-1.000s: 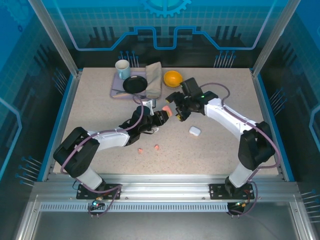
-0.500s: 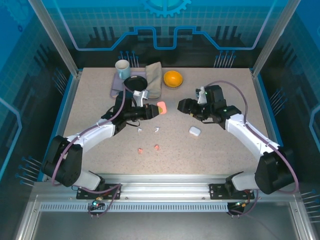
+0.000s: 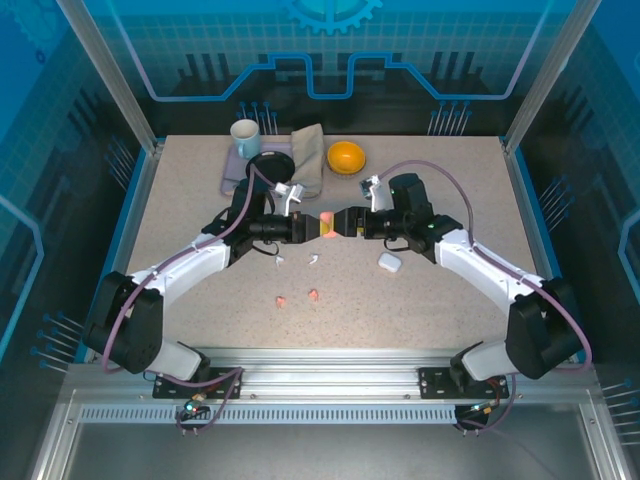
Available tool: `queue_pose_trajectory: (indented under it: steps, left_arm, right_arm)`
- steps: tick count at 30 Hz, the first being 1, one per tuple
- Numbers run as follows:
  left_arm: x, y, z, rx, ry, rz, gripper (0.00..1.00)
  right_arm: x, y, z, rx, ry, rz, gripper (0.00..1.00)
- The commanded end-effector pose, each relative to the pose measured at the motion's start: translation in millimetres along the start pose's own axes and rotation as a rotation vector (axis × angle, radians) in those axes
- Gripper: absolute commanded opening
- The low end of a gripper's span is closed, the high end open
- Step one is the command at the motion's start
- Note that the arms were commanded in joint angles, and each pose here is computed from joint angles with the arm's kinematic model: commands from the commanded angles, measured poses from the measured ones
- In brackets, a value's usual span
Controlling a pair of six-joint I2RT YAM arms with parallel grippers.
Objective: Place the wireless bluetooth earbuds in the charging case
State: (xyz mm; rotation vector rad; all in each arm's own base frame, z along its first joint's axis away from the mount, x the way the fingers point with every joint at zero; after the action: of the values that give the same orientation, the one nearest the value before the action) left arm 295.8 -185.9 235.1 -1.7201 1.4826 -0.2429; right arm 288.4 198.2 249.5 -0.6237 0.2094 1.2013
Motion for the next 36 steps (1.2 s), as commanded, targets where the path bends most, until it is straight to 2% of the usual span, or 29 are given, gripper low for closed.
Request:
queue_pose_trajectory:
  steps: [1,7,12,15,21,28,36]
  left_arm:
    - [-10,-14,-15,0.062,0.038,-0.027,0.00]
    - [-15,-20,-23,0.088,0.047,-0.046,0.00]
    - [-21,-26,-32,0.112,0.053,-0.071,0.00]
    - [-22,-27,-33,0.117,0.054,-0.075,0.00]
    - [-20,-27,-31,0.113,0.056,-0.075,0.00]
    - [-17,-28,-29,0.107,0.064,-0.075,0.00]
    - [-15,-30,-27,0.092,0.073,-0.097,0.00]
  right_arm:
    - [5,-1,8,-0.040,-0.033,0.005,0.70]
    - [9,3,-27,0.033,0.055,-0.012,0.64]
    - [3,6,-74,0.159,0.122,-0.041,0.59]
    - [-3,8,-84,0.196,0.125,-0.047,0.59]
    - [-20,10,-65,0.167,0.038,-0.056,0.58]
    - [-34,6,-30,0.104,-0.163,-0.038,0.48]
    - [-24,-2,-14,0.081,-0.211,-0.022,0.41]
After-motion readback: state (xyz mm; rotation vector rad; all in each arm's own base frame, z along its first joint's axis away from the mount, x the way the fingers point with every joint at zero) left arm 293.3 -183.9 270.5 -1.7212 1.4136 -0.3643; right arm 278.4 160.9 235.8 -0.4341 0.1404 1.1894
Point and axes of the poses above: each hand's point on the last joint's axis, 136 mm out from that joint toward the fingers, its own x axis out along the fingers, its own z axis along the line the jaws close on, y = z × x, the point moved 9 cm from there along -x, back along the fingers, and after that the axes turned 15 degrees about x, right-handed, at the moved point
